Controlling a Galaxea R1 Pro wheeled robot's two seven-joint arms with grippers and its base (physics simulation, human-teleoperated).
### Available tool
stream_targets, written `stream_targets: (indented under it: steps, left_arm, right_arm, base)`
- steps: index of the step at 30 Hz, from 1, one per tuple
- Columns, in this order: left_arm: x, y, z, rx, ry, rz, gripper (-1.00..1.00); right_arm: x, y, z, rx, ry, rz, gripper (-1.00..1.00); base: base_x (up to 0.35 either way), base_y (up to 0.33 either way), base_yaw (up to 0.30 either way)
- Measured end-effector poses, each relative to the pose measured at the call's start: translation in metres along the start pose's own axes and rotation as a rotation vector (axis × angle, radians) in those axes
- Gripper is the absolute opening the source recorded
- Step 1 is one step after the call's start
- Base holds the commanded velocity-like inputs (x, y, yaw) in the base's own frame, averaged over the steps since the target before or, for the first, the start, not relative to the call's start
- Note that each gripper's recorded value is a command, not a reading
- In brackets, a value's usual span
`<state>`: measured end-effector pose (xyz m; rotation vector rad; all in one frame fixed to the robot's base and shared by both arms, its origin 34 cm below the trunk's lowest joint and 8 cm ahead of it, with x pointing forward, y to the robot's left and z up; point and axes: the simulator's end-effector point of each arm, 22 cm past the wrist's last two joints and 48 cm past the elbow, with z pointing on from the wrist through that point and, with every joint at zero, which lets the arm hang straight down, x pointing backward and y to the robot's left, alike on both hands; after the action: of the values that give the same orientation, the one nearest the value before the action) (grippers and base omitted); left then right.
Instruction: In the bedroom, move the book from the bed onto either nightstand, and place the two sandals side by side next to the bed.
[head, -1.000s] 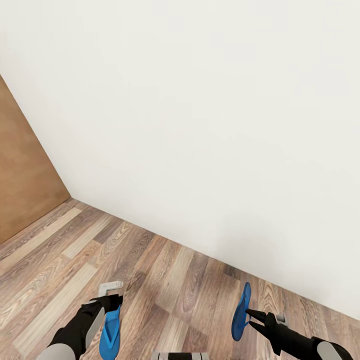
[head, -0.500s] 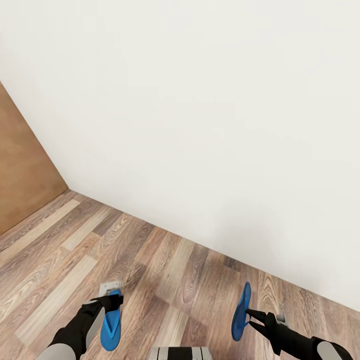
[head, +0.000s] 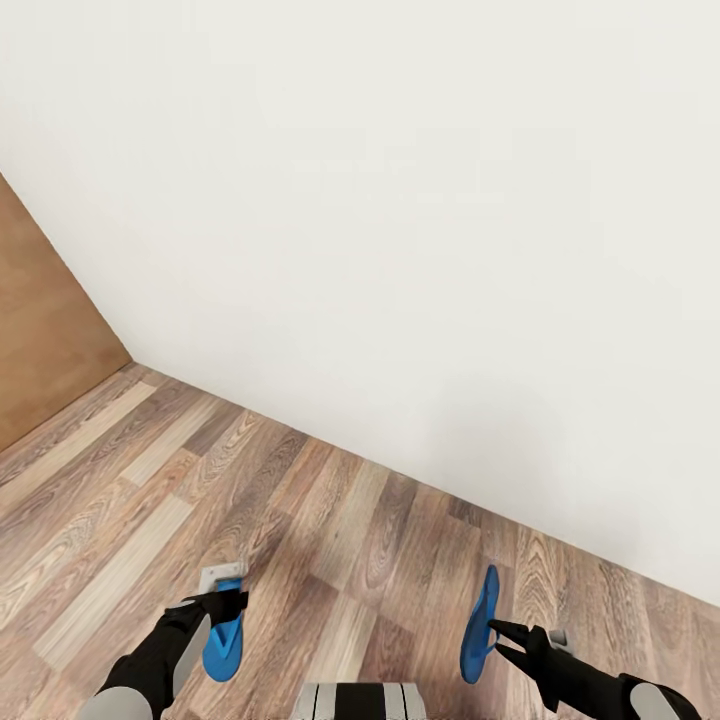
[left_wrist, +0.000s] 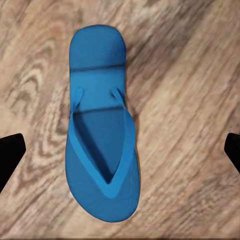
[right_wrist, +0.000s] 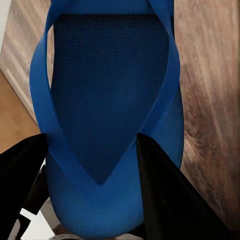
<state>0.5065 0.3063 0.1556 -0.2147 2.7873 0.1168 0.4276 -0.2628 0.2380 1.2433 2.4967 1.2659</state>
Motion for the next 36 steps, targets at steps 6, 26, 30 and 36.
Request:
stream_targets:
  steps: [6, 26, 30, 36]
  left_arm:
    - [0.013, -0.004, 0.007, 0.005, 0.027, 0.001, 1.00]
    - [0.055, -0.017, 0.029, 0.011, 0.108, 0.000, 1.00]
    - [0.063, -0.014, 0.033, 0.005, 0.123, 0.001, 1.00]
    - [0.061, -0.010, 0.039, -0.005, 0.117, 0.002, 1.00]
  right_arm:
    - [0.003, -0.010, 0.004, 0.016, 0.008, 0.016, -1.00]
    - [-0.037, 0.041, -0.019, -0.162, -0.011, -0.083, -1.00]
    - [-0.036, 0.033, -0.016, -0.152, -0.005, -0.071, -1.00]
    - [-0.035, 0.023, -0.012, -0.135, 0.002, -0.055, -1.00]
  base:
    - [0.000, 0.000, 0.000]
    - [0.000, 0.000, 0.000]
    - [0.000, 0.000, 0.000]
    - [0.000, 0.000, 0.000]
